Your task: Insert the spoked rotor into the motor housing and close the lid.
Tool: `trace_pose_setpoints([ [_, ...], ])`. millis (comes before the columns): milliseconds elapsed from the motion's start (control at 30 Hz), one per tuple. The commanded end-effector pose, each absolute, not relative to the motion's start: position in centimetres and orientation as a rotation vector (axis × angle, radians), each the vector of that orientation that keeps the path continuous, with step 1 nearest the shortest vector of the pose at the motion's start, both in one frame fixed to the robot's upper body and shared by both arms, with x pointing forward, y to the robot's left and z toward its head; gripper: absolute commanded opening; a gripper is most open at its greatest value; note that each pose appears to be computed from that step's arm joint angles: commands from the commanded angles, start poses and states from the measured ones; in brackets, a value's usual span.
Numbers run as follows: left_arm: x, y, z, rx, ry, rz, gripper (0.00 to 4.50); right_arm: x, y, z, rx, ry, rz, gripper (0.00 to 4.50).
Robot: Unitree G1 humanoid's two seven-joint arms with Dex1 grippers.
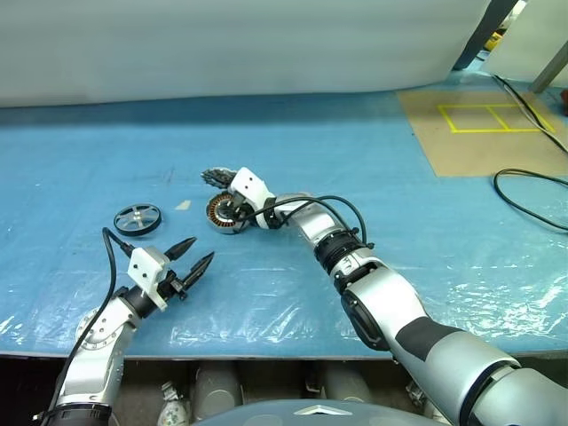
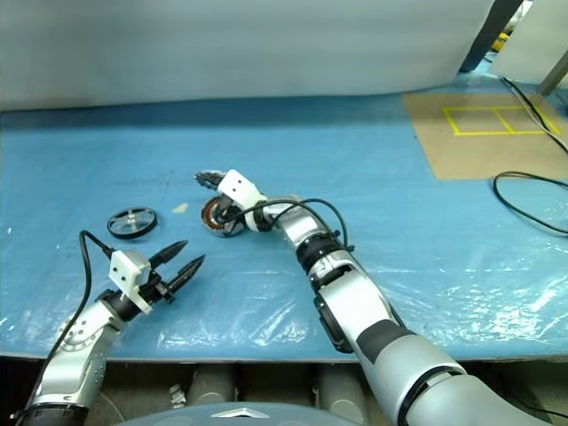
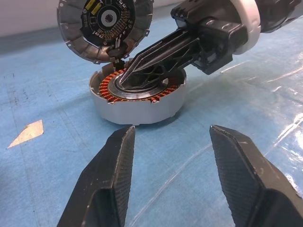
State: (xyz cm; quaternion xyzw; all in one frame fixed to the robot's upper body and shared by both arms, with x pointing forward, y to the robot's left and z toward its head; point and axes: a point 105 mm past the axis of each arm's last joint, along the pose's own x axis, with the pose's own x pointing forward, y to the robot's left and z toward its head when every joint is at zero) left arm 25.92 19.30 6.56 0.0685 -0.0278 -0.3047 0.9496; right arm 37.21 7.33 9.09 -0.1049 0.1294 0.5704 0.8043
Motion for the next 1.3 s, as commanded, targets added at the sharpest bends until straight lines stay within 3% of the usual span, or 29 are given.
trace_pose_setpoints([
  [33, 26.0, 19.2, 7.1, 0.168, -0.087, -0.629, 2.57, 36.7, 7.5, 8.8, -0.047, 0.337, 1.216, 0.04],
  [167, 26.2, 19.2, 7.2, 0.169, -0.094, -0.626, 2.57, 37.3, 8.0, 11.9, 0.057, 0.229, 1.222, 0.04],
  [300, 26.3, 19.3, 7.3, 0.173, -0.096, -0.622, 2.57, 37.8, 7.8, 13.1, 0.029, 0.158, 1.206, 0.04],
  [433, 26.5, 19.4, 7.4, 0.178, -0.100, -0.617, 2.57, 37.4, 7.7, 12.1, -0.169, 0.111, 1.218, 0.04],
  [667, 26.5, 19.3, 7.5, 0.179, -0.104, -0.614, 2.57, 36.8, 8.0, 10.3, -0.256, 0.135, 1.225, 0.04],
  [1000, 26.8, 20.1, 8.8, 0.159, -0.125, -0.576, 2.57, 34.9, 8.7, 12.9, -0.200, 0.029, 1.381, 0.04],
  [1300, 26.4, 24.6, 10.4, 0.263, -0.034, -0.655, 2.57, 34.5, 7.8, 13.0, -0.217, 0.026, 1.412, 0.04],
])
